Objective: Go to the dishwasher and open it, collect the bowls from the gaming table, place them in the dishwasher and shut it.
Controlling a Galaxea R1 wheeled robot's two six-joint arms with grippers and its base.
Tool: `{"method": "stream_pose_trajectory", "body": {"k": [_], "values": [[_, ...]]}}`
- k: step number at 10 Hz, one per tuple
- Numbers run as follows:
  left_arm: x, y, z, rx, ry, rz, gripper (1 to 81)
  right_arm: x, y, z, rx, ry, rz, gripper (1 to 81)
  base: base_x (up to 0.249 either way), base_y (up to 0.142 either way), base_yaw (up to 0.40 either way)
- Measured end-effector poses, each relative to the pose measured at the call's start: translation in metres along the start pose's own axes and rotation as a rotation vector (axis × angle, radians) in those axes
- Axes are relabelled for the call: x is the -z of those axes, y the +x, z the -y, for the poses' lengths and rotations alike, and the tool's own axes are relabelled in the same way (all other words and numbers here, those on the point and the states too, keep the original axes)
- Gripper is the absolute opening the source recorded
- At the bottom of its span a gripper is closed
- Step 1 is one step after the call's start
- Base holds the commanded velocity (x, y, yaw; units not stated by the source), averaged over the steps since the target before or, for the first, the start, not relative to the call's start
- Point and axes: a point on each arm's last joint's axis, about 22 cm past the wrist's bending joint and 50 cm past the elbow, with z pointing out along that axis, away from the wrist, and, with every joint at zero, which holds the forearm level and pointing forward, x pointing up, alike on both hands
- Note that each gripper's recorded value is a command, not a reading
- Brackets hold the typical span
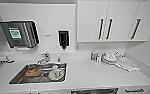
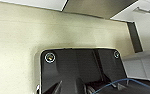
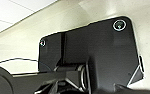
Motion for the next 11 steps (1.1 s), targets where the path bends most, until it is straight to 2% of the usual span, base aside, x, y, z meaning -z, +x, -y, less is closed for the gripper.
{"method": "stream_pose_trajectory", "body": {"k": [1, 3, 5, 7, 8, 9, 11], "values": [[0.016, 0.014, 0.005, -0.003, -0.008, -0.023, 81.1, 0.005, 0.011, 0.007, 0.005, 0.025, -0.010, 81.1, 0.000, 0.000, 0.000], [0.048, 0.046, 0.010, -0.012, -0.023, -0.086, 81.1, 0.015, 0.037, 0.003, 0.023, 0.037, -0.039, 81.1, 0.000, 0.000, 0.000], [0.076, 0.069, -0.008, -0.011, -0.078, -0.130, 81.1, 0.011, 0.062, 0.005, 0.041, 0.045, -0.065, 81.1, 0.000, 0.000, 0.000], [0.107, 0.094, -0.021, -0.025, -0.115, -0.169, 81.1, 0.005, 0.083, 0.013, 0.058, 0.064, -0.090, 81.1, 0.000, 0.000, 0.000], [0.124, 0.111, -0.028, -0.038, -0.132, -0.199, 81.1, 0.004, 0.092, 0.012, 0.064, 0.067, -0.100, 81.1, 0.000, 0.000, 0.000], [0.143, 0.128, -0.032, -0.059, -0.140, -0.227, 81.1, 0.005, 0.101, 0.009, 0.069, 0.068, -0.109, 81.1, 0.000, 0.000, 0.000], [0.181, 0.151, -0.034, -0.099, -0.137, -0.272, 81.1, 0.005, 0.124, 0.008, 0.087, 0.076, -0.134, 81.1, 0.000, 0.000, 0.000]]}}
